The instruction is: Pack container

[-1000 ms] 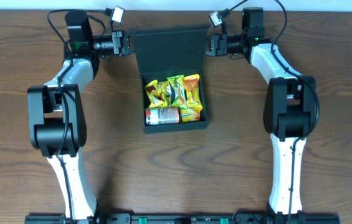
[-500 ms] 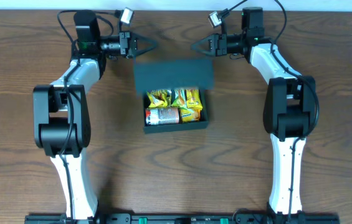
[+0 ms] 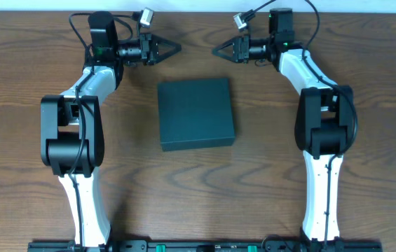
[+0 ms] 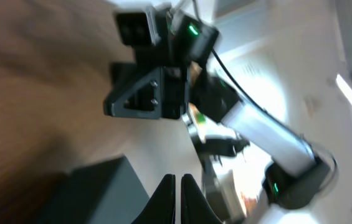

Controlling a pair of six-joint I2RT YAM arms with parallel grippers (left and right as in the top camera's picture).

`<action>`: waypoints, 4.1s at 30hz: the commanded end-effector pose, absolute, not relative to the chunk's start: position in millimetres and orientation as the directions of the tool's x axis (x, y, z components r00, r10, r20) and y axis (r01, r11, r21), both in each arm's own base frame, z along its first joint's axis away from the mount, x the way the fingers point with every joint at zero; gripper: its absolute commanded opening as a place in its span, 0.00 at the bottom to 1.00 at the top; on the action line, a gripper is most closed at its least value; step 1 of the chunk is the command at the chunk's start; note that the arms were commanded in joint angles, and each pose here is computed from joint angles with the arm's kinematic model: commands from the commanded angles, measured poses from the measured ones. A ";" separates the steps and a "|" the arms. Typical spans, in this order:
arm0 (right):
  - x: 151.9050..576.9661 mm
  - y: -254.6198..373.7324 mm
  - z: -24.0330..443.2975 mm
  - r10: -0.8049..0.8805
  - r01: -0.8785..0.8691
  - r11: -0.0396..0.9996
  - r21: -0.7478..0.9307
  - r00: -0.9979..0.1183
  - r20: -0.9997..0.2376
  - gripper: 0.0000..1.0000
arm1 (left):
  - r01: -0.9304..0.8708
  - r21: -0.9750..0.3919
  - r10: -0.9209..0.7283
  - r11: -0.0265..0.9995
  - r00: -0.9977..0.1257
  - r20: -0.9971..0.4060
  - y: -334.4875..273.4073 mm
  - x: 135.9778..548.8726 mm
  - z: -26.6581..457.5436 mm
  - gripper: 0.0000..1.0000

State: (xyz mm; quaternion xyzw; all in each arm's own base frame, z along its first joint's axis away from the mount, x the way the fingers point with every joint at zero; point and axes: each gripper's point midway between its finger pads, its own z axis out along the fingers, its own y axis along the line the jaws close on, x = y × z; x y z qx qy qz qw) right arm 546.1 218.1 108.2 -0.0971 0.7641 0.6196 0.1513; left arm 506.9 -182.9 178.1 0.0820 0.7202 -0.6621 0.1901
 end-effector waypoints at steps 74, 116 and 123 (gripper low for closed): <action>341.6 78.2 424.3 -0.079 -0.373 0.915 0.152 -0.536 -0.841 0.99 | 0.126 0.090 0.135 0.988 -0.414 -0.900 -4.3 106.1 415.4 0.95; 329.1 89.0 411.7 0.042 -0.326 0.888 0.324 -0.645 -0.763 0.99 | -0.300 0.008 -0.097 0.954 -0.335 -0.937 51.2 173.9 254.6 0.95; 329.4 88.0 411.7 0.044 -0.323 0.889 0.324 -0.645 -0.763 0.99 | -0.242 -0.078 -0.162 0.967 -0.348 -0.924 42.0 202.1 179.9 0.95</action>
